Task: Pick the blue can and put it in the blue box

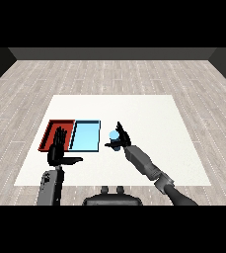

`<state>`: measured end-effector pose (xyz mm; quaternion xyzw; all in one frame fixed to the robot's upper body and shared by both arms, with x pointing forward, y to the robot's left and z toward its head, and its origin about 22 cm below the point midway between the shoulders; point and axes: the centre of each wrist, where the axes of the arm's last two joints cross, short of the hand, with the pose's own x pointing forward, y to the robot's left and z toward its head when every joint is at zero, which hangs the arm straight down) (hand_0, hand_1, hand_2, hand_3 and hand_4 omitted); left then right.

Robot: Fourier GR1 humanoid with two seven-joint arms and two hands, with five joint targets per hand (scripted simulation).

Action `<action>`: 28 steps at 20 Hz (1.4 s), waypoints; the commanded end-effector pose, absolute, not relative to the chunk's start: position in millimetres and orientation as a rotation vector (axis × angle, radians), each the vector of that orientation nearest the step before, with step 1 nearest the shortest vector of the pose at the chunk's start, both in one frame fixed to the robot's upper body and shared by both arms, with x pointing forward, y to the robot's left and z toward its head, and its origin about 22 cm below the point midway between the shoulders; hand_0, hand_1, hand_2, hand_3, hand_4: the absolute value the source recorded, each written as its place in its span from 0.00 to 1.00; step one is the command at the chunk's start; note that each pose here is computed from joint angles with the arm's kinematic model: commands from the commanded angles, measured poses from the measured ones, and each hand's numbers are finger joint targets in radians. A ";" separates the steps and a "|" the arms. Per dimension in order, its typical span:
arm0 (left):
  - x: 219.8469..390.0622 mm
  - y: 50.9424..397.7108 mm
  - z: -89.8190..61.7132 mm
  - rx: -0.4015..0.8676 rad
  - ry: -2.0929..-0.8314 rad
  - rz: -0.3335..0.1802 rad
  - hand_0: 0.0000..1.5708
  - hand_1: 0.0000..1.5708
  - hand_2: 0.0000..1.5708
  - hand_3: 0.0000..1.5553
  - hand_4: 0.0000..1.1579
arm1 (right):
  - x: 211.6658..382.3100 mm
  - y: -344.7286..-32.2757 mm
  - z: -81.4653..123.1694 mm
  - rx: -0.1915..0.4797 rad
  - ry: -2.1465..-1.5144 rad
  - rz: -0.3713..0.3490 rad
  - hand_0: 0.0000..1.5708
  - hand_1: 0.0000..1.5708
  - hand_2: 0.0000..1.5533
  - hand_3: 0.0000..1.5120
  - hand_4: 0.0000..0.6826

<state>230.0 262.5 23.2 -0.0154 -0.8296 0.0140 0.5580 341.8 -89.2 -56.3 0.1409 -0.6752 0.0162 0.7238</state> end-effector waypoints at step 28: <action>233.6 237.9 23.7 -0.105 -1.921 -0.057 0.00 0.00 0.00 0.00 0.00 | 324.1 -91.7 -19.1 -0.042 -1.631 0.315 0.98 0.98 0.95 0.93 0.85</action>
